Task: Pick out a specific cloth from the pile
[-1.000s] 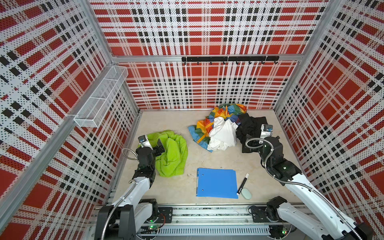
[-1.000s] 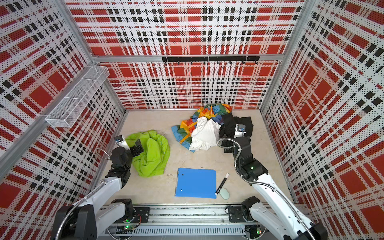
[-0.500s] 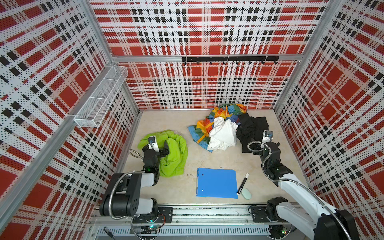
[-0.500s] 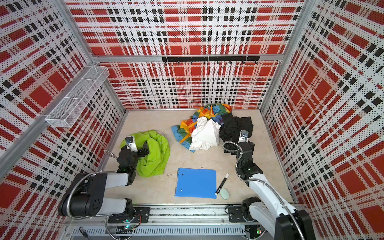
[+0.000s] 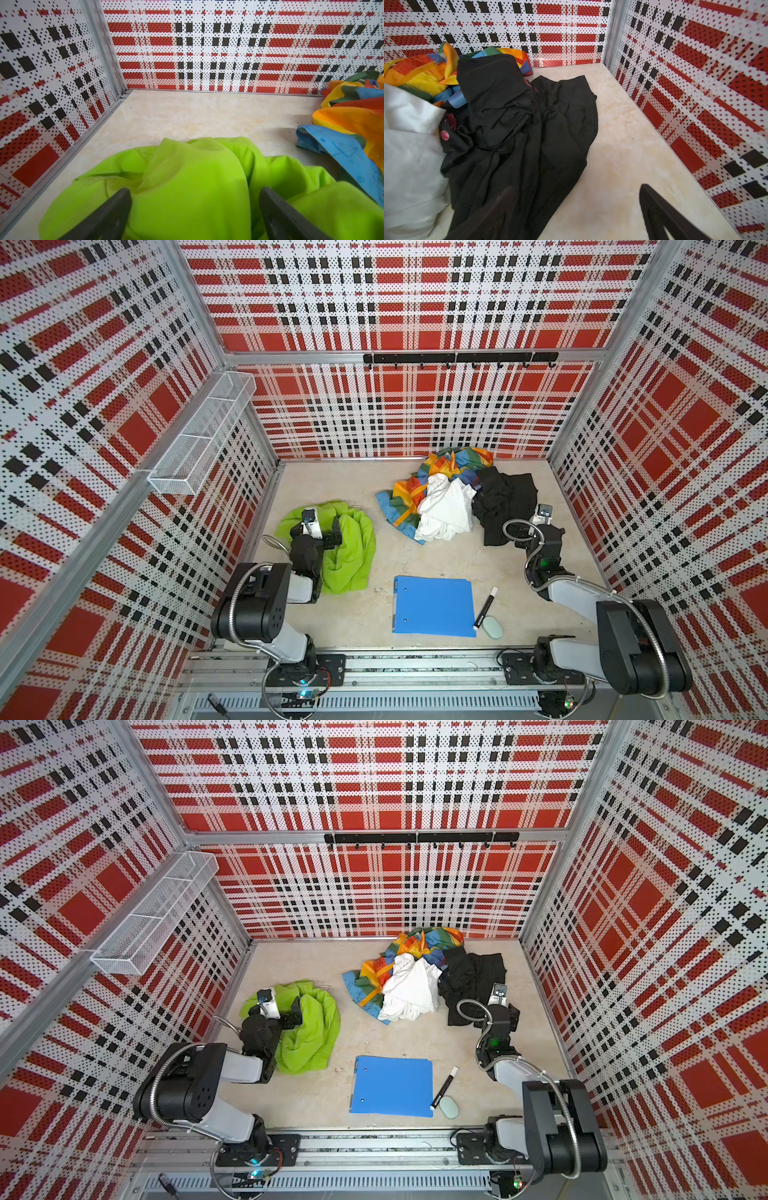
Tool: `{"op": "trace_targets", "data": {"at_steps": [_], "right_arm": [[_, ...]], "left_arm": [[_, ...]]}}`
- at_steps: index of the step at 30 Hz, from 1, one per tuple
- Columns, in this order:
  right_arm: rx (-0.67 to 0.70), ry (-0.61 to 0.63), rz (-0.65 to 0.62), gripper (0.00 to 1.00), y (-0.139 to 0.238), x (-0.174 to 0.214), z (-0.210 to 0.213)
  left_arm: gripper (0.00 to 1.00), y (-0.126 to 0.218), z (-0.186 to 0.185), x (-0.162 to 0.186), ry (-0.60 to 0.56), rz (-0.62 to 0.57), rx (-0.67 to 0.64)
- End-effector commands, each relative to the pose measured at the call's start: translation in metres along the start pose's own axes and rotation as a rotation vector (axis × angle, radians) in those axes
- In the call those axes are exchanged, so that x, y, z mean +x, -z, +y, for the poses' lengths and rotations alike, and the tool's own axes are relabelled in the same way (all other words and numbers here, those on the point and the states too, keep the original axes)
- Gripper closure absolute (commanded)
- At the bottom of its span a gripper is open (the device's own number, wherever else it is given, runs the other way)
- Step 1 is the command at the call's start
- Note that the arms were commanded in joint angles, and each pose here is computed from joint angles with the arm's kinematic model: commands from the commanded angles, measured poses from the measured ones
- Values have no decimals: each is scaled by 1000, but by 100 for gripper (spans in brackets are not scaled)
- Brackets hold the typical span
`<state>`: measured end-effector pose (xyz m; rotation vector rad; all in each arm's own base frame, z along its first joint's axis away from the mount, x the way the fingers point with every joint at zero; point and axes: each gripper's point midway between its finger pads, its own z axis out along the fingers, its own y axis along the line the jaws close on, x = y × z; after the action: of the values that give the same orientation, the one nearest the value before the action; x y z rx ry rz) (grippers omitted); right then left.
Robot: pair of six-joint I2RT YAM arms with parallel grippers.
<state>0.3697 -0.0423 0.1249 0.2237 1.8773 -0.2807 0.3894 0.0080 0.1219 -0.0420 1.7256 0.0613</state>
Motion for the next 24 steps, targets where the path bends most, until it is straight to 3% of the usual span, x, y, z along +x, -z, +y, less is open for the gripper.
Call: {"op": "trace_targets", "data": {"at_steps": [1, 7, 12, 24], "right_arm": [[1, -10, -159, 0, -2, -27, -1], [-54, -85, -168, 0, -13, -25, 0], [-131, -64, -274, 0, 3, -20, 10], [-225, 3, -237, 0, -3, -18, 31]], "left_arm": [[1, -4, -1, -11, 4, -38, 10], [1, -3, -1, -12, 5, -40, 11], [1, -3, -2, -12, 5, -40, 13], [1, -4, -2, -11, 4, -38, 13]]}}
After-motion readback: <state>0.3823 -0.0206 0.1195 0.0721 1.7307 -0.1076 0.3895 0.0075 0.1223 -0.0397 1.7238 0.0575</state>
